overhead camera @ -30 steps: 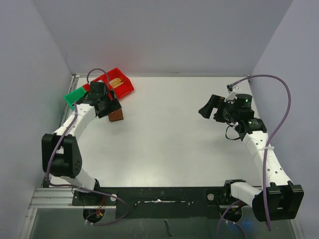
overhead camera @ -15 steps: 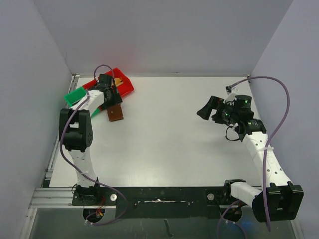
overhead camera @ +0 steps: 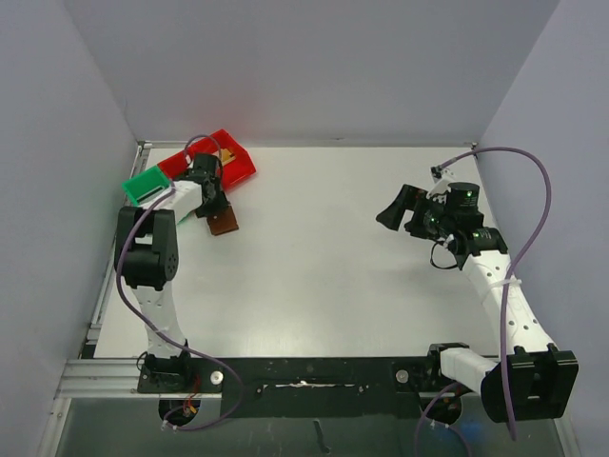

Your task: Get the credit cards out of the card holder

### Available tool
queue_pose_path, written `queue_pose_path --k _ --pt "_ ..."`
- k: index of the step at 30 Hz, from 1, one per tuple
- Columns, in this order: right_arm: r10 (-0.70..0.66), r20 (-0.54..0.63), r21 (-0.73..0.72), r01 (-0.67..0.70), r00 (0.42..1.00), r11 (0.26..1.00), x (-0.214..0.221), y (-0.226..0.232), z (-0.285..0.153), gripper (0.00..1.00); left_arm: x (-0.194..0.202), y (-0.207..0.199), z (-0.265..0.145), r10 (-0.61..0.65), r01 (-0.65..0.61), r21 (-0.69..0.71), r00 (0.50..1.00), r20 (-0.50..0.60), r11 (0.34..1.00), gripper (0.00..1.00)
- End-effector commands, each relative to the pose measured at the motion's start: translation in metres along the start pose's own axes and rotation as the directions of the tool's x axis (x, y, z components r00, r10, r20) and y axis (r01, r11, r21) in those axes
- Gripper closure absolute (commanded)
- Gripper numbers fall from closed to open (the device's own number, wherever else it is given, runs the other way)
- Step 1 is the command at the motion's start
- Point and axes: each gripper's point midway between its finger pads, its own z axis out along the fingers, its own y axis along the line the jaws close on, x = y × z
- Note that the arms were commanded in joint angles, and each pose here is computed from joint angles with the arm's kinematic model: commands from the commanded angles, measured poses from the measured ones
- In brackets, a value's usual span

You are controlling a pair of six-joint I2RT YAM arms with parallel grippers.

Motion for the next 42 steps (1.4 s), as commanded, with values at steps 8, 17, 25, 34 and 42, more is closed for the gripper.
queue_pose_path --k 8,17,25,34,42 --pt "0.026 -0.007 0.005 -0.026 1.0 1.0 0.005 -0.007 0.01 0.02 0.105 -0.074 -0.05 0.14 -0.123 0.169 0.986 -0.087 0.978 0.61" --pt "0.097 -0.101 -0.039 -0.102 0.99 0.994 0.028 -0.009 0.028 0.02 0.134 -0.155 -0.163 0.093 -0.072 0.472 0.995 -0.022 0.879 0.49" --pt "0.098 -0.205 -0.084 -0.117 0.974 0.99 0.055 0.011 0.059 0.02 0.05 -0.091 -0.184 -0.064 0.012 0.435 0.992 0.105 0.9 0.4" --pt "-0.038 -0.366 0.051 0.06 0.93 0.997 0.102 0.043 0.126 0.02 -0.033 -0.025 -0.162 -0.184 0.117 0.378 0.972 0.146 0.918 0.39" --pt "-0.171 -0.45 0.122 0.25 0.877 0.961 0.133 0.068 0.162 0.02 -0.099 0.011 -0.131 -0.275 0.215 0.285 0.943 0.19 0.934 0.39"
